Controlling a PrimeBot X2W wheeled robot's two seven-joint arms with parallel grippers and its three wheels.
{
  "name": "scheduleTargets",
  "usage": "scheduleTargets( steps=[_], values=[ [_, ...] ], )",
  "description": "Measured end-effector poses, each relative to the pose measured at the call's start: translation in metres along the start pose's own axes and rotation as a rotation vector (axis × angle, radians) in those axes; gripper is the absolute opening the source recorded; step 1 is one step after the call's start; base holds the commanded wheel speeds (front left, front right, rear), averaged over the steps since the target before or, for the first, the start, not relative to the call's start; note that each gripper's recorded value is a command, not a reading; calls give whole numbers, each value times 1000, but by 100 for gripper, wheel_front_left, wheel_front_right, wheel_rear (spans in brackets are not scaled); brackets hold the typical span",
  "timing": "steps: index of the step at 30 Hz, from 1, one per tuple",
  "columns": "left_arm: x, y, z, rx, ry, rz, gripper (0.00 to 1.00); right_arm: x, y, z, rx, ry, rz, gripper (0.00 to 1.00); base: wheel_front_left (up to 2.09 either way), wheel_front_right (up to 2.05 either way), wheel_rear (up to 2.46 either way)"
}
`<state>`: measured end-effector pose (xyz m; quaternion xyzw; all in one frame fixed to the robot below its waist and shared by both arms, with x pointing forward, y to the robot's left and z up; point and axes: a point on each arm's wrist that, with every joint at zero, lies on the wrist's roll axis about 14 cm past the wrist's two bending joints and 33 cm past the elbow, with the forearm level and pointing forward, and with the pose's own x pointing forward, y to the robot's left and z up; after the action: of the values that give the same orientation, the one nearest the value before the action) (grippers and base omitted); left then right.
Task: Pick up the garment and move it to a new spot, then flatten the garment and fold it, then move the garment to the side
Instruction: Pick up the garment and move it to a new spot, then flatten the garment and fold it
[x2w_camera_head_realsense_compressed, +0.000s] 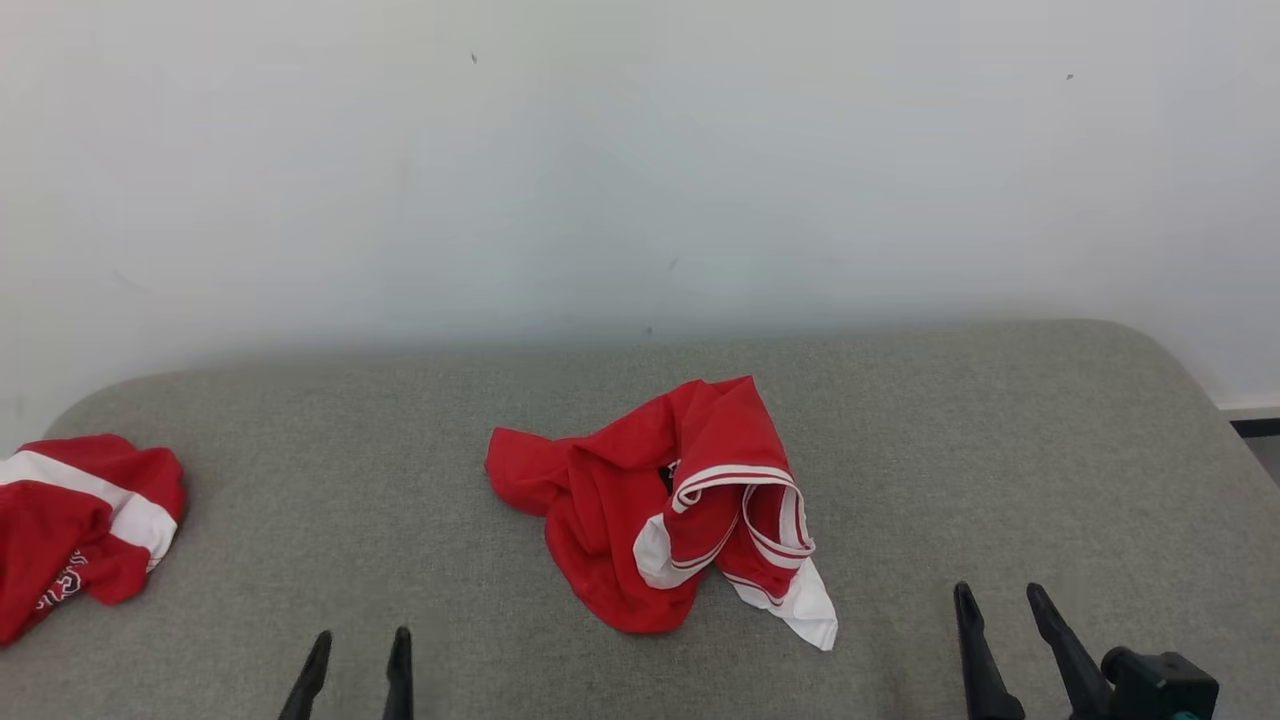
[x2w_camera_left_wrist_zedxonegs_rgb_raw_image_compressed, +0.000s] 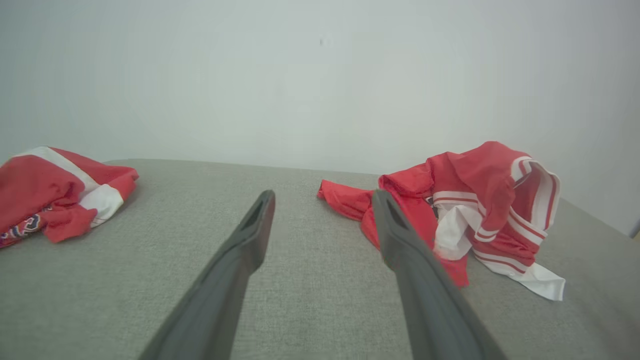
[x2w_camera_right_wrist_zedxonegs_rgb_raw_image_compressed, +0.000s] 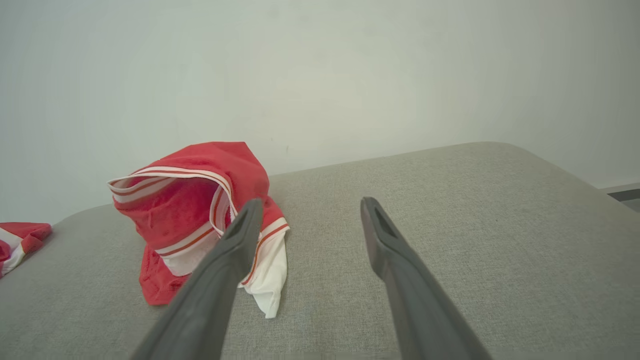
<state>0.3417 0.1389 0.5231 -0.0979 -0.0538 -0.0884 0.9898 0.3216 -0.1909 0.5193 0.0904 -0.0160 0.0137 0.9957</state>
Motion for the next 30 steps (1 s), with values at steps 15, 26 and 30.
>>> scheduleTargets(
  steps=[15,26,30],
  values=[
    [-55,60,-43,127,163,123,100,-15,-2,-30,-16,121,-4,100,0,0,0],
    [-54,65,-45,49,177,142,100,-18,-6,-32,-20,135,-17,100,0,0,0],
    [-51,61,-44,47,174,130,100,-19,-7,-32,-18,136,-19,100,0,0,0]
  ],
)
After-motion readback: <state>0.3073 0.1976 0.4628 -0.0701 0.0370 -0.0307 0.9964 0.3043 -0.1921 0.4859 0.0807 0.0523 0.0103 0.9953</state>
